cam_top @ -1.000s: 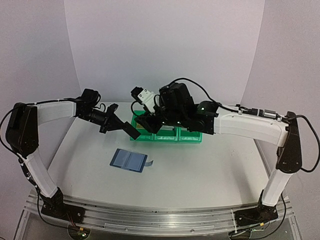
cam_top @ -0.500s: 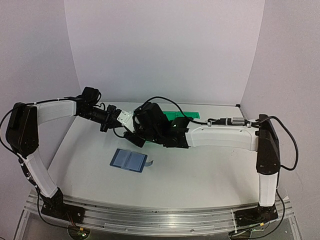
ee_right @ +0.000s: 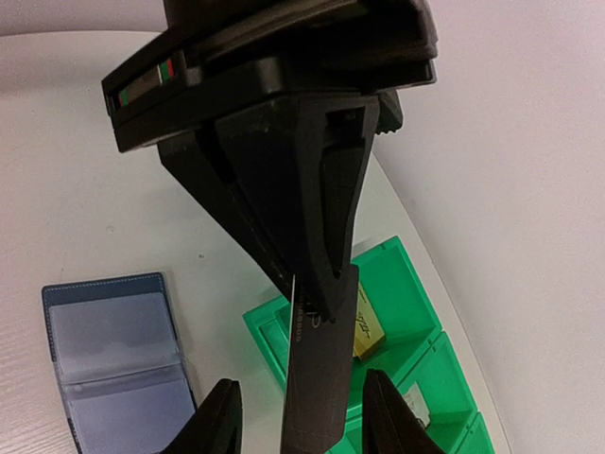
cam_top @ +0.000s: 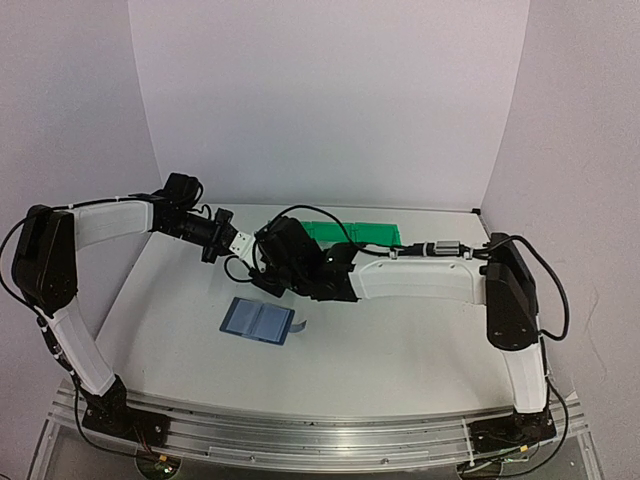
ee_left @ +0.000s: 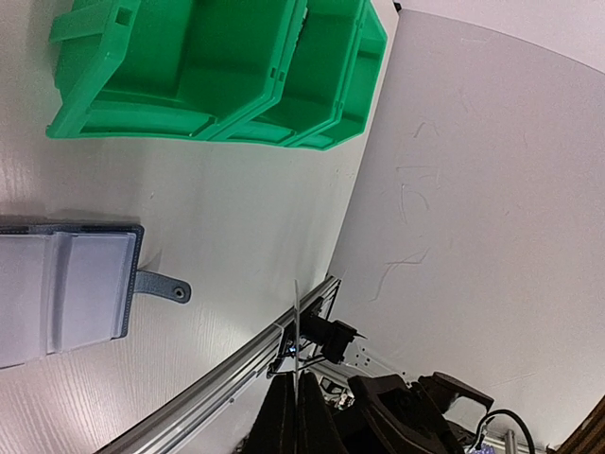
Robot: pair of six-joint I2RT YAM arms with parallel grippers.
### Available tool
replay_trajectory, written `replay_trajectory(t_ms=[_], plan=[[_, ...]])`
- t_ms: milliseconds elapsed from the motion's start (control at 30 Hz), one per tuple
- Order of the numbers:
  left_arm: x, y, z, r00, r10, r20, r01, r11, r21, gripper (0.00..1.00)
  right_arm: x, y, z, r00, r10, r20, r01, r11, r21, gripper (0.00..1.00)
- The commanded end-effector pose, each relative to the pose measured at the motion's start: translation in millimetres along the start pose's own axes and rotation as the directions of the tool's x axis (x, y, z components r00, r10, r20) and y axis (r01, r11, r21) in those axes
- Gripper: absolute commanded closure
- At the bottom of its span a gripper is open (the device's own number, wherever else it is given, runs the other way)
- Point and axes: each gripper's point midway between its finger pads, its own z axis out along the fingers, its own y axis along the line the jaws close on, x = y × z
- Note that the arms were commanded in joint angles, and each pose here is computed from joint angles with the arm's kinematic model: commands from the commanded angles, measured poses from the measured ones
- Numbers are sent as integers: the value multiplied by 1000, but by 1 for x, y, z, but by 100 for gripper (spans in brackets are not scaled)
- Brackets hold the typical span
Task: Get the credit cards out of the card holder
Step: Place the credit card in the storage box.
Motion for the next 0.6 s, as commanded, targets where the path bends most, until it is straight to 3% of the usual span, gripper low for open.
replay_trajectory(t_ms=[0, 300, 467, 567], plan=[[-2, -24, -5, 998, 54, 12, -54, 998, 42, 100, -8, -13, 2, 999, -32, 1, 32, 997, 72, 63], [2, -22, -2, 1000, 23, -1, -23, 999, 32, 100, -2, -19, 16, 989, -131, -67, 140, 977, 162, 80], [3, -24, -2, 1000, 28, -3, -27, 999, 37, 100, -2, -18, 17, 989, -136, -66, 144, 977, 156, 99], [4, -22, -2, 1000, 20, -8, -19, 999, 35, 100, 0, -19, 17, 989, -133, -71, 143, 976, 164, 100]])
